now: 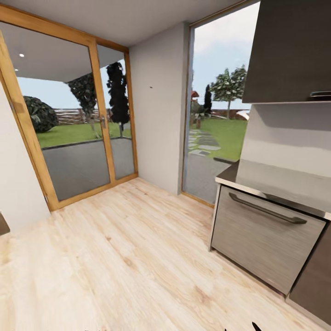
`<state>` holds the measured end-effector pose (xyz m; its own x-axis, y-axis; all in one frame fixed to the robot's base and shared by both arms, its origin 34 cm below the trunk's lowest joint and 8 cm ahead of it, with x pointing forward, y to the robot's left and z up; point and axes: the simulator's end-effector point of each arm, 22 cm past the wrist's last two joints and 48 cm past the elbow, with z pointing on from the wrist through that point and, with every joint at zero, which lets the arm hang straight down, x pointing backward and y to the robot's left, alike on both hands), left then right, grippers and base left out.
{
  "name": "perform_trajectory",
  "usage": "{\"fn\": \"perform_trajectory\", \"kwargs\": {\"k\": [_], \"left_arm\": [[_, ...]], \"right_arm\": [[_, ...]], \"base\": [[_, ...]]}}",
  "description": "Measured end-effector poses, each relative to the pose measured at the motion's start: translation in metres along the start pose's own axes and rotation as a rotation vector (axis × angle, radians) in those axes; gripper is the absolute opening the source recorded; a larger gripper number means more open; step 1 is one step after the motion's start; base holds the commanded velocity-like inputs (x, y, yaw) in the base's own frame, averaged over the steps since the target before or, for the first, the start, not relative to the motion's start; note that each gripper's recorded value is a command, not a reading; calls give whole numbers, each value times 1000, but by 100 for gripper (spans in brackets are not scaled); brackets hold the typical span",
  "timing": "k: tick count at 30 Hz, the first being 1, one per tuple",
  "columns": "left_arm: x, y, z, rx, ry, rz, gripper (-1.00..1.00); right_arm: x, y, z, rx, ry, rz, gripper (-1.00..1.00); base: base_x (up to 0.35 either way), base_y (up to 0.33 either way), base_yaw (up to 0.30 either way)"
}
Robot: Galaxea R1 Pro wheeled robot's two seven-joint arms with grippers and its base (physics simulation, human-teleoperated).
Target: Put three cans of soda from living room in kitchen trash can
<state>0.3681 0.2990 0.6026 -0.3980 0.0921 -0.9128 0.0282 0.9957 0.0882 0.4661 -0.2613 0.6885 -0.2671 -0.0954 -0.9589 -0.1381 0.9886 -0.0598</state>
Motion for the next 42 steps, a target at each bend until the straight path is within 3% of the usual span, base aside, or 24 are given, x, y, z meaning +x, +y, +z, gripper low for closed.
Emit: {"fn": "perform_trajectory", "kwargs": {"k": [23,42], "left_arm": [[4,-1,-2,1,15,-1,100],[8,-1,-3,3,27,0,100]], "right_arm": [[7,7,-1,-3,18,14,100],[14,8,-2,-5,37,17,100]], "base": [[0,0,134],[0,0,216]]}}
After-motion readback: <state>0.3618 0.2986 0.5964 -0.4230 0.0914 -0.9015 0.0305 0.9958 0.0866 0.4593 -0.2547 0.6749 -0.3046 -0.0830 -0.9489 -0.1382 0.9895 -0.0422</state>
